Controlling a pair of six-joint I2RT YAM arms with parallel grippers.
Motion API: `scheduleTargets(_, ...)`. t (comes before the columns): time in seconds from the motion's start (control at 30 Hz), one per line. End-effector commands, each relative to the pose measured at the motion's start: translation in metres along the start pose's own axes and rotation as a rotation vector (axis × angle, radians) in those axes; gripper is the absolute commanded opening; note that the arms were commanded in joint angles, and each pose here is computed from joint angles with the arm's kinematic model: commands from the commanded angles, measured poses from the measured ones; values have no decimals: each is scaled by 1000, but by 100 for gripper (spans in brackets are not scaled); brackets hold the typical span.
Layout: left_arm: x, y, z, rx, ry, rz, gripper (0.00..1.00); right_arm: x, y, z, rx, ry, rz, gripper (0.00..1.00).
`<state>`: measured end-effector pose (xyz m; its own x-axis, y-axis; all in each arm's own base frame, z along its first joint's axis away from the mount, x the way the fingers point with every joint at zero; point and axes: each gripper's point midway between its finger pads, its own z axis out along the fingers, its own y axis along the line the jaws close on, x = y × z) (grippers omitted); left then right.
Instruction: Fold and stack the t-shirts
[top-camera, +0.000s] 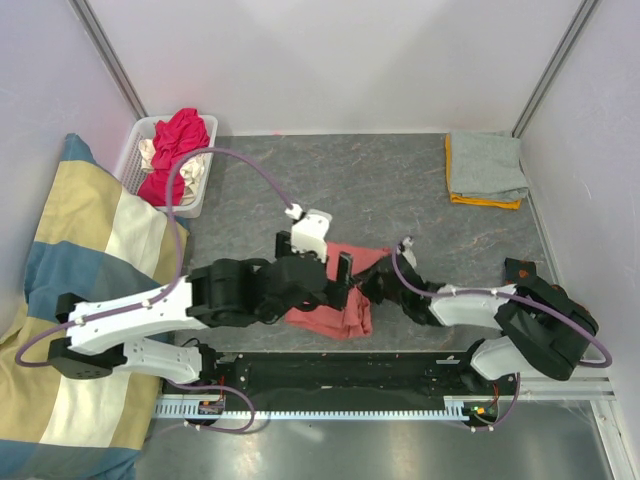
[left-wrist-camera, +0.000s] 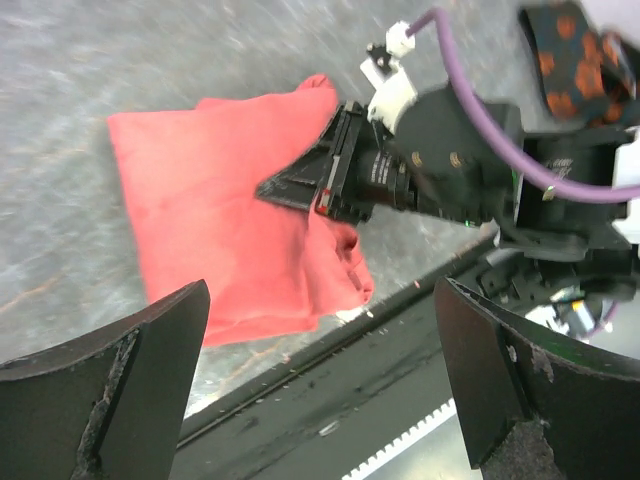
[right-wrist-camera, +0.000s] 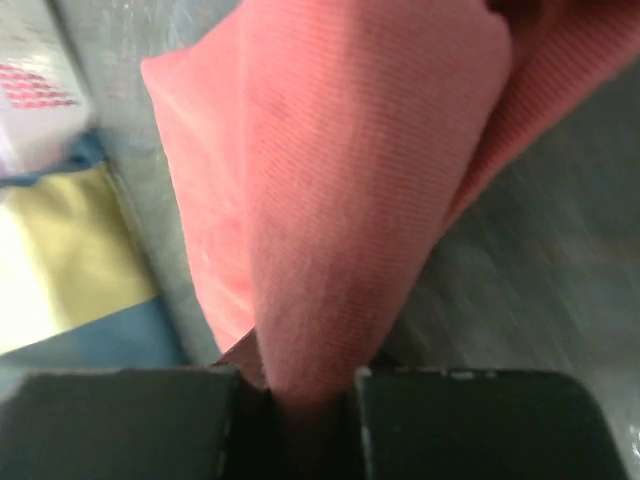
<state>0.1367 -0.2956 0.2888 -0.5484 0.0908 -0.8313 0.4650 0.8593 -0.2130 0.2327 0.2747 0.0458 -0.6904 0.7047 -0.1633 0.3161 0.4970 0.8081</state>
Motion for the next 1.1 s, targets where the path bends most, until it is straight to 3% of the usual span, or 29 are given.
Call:
scheduleTargets(0.0, -14, 41, -12, -115, -61, -52, 100, -38, 5, 7, 197, -21, -418, 0)
scheduleTargets(0.17, -4, 59, -11, -143, -47, -85, 100, -89, 26, 23, 436, 7, -786, 0)
scheduleTargets(0.23, 1, 66, -12, -154, -41, -91, 100, -110, 37, 30, 524, 20, -863, 0)
scheduleTargets(0.4, 7, 81, -10, -188, -31, -84, 100, -174, 55, 35, 727, -90, -1036, 0)
scheduleTargets(0.77, 13, 97, 7, -237, 8, -76, 100, -329, 40, 45, 1025, -229, -1106, 0)
scheduleTargets(1.07, 19, 120, 42, -295, 84, -84, 100, -443, 42, 66, 980, -324, -1042, 0)
